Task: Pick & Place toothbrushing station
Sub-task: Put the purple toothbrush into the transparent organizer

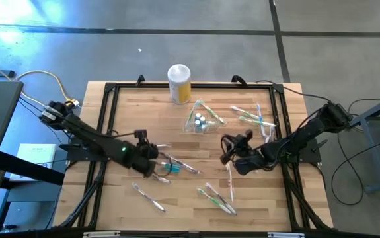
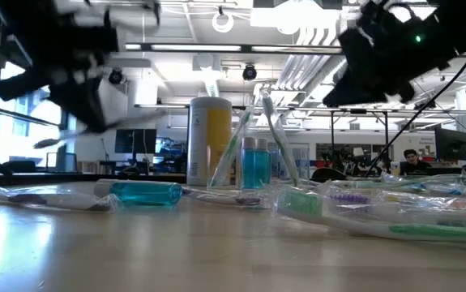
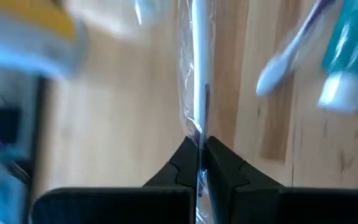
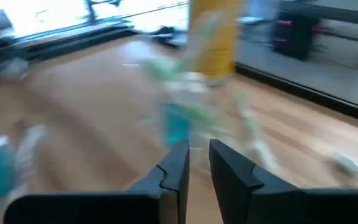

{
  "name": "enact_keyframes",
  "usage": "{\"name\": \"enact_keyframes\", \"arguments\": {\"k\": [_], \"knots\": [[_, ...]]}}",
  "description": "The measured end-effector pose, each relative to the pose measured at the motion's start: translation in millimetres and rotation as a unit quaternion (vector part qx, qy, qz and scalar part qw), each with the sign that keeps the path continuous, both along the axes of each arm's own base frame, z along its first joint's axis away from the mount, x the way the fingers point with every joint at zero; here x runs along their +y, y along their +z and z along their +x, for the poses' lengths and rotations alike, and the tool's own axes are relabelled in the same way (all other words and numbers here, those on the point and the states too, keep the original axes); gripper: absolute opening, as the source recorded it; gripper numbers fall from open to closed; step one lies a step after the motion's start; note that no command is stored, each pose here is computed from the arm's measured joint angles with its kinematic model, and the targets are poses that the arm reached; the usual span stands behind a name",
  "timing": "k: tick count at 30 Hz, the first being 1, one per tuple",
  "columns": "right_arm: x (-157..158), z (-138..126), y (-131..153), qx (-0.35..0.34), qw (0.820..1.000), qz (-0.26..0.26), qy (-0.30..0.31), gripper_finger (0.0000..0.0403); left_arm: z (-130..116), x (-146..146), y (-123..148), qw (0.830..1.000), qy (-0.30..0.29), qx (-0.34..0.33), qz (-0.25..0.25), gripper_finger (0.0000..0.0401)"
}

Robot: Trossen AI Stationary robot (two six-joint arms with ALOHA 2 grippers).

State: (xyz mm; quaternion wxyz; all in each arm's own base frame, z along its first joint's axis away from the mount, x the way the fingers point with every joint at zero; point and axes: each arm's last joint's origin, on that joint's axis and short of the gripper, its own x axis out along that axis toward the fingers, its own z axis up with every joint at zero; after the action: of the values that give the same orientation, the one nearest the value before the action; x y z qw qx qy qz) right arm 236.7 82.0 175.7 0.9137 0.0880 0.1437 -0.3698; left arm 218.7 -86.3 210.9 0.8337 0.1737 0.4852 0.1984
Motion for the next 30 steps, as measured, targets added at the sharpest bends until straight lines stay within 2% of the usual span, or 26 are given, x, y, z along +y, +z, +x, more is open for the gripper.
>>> {"name": "enact_keyframes", "arguments": {"k": [3, 7, 10, 14, 17, 19, 22, 25, 30], "knots": [[9.1, 11.1, 9.7, 0.001, 0.993, 0.017, 0.121, 0.0047, 4.1, -19.8, 22.6, 0.996, -0.046, -0.051, 0.051, 0.0003], [18.8, 18.9, 21.0, -0.02, 0.966, 0.02, 0.258, 0.0044, 5.1, -42.0, 42.7, 0.985, -0.105, -0.095, 0.099, 0.0003], [22.2, 21.3, 26.8, -0.042, 0.951, 0.021, 0.305, 0.0043, 3.5, -57.7, 49.9, 0.97, -0.168, -0.104, 0.141, 0.0002], [20.8, 24.0, 33.2, -0.073, 0.949, 0.017, 0.307, 0.0043, 3.6, -77.7, 53.0, 0.937, -0.257, -0.089, 0.218, 0.0003], [15.9, 27.4, 39.6, -0.109, 0.949, 0.021, 0.296, 0.0043, 7.9, -90.7, 48.4, 0.902, -0.319, -0.056, 0.284, 0.001], [12.1, 29.7, 45.3, -0.139, 0.947, 0.024, 0.287, 0.0043, 13.1, -97.3, 43.3, 0.872, -0.359, -0.022, 0.332, 0.0012], [6.8, 32.0, 49.3, -0.161, 0.946, 0.026, 0.279, 0.0043, 22.7, -106.2, 29.1, 0.81, -0.421, 0.046, 0.405, 0.0013], [1.9, 34.0, 48.0, -0.164, 0.944, 0.049, 0.284, 0.0043, 33.0, -113.0, 18.5, 0.748, -0.462, 0.096, 0.467, 0.0014], [-6.2, 38.8, 46.5, -0.159, 0.924, 0.069, 0.341, 0.0043, 50.3, -120.3, 12.0, 0.696, -0.489, 0.106, 0.514, 0.0015]]}}
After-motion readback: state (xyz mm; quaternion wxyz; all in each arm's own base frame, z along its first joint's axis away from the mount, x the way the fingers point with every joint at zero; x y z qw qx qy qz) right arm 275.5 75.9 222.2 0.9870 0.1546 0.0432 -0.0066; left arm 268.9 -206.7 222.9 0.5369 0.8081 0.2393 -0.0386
